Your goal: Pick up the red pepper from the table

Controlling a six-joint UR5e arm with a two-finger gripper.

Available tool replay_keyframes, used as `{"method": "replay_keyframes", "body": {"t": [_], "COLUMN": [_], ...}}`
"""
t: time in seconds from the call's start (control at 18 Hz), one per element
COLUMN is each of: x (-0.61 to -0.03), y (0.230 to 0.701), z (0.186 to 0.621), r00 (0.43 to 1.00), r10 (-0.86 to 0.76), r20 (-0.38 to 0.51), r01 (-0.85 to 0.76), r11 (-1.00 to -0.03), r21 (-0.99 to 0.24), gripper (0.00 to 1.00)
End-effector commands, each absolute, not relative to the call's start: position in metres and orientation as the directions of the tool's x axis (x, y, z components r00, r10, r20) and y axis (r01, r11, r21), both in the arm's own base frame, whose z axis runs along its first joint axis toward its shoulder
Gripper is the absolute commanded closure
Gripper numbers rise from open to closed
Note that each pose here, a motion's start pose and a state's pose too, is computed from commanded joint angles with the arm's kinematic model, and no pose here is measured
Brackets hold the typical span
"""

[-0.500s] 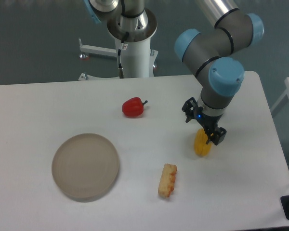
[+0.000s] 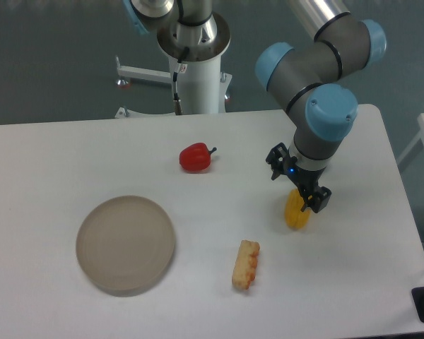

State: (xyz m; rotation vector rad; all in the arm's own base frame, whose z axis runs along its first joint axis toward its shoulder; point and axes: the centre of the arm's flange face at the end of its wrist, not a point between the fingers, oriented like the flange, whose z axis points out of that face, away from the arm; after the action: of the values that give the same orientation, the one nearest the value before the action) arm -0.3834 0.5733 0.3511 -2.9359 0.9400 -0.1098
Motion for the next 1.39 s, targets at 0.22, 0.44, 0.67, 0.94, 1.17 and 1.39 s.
{"method": "replay_keyframes", "body": {"t": [0.22,0.44,0.67,0.94,1.17,1.39], "x": [-0.346,-0.284,-0.235,-0.166,-0.150,-0.149], "y": [0.555,0.539,0.522,0.502,0.500,0.512], "z": [0.335,0.318,0.297,0.273,0.252,0.232], "r00": [0.803,0.770,0.732,0.673,0.648,0.632], "r10": [-0.593,-0.636,-0.673,-0.719,-0.732,-0.752], "r20": [0.061,0.055,0.103,0.170,0.208,0.187], "r01": [-0.589,-0.632,-0.671,-0.725,-0.747,-0.764], "r11": [-0.805,-0.772,-0.739,-0.688,-0.664,-0.645], "r21": [-0.072,-0.073,-0.055,-0.039,-0.010,-0.014], "gripper": [0.00,0.00,0.00,0.00,0.00,0.00]}}
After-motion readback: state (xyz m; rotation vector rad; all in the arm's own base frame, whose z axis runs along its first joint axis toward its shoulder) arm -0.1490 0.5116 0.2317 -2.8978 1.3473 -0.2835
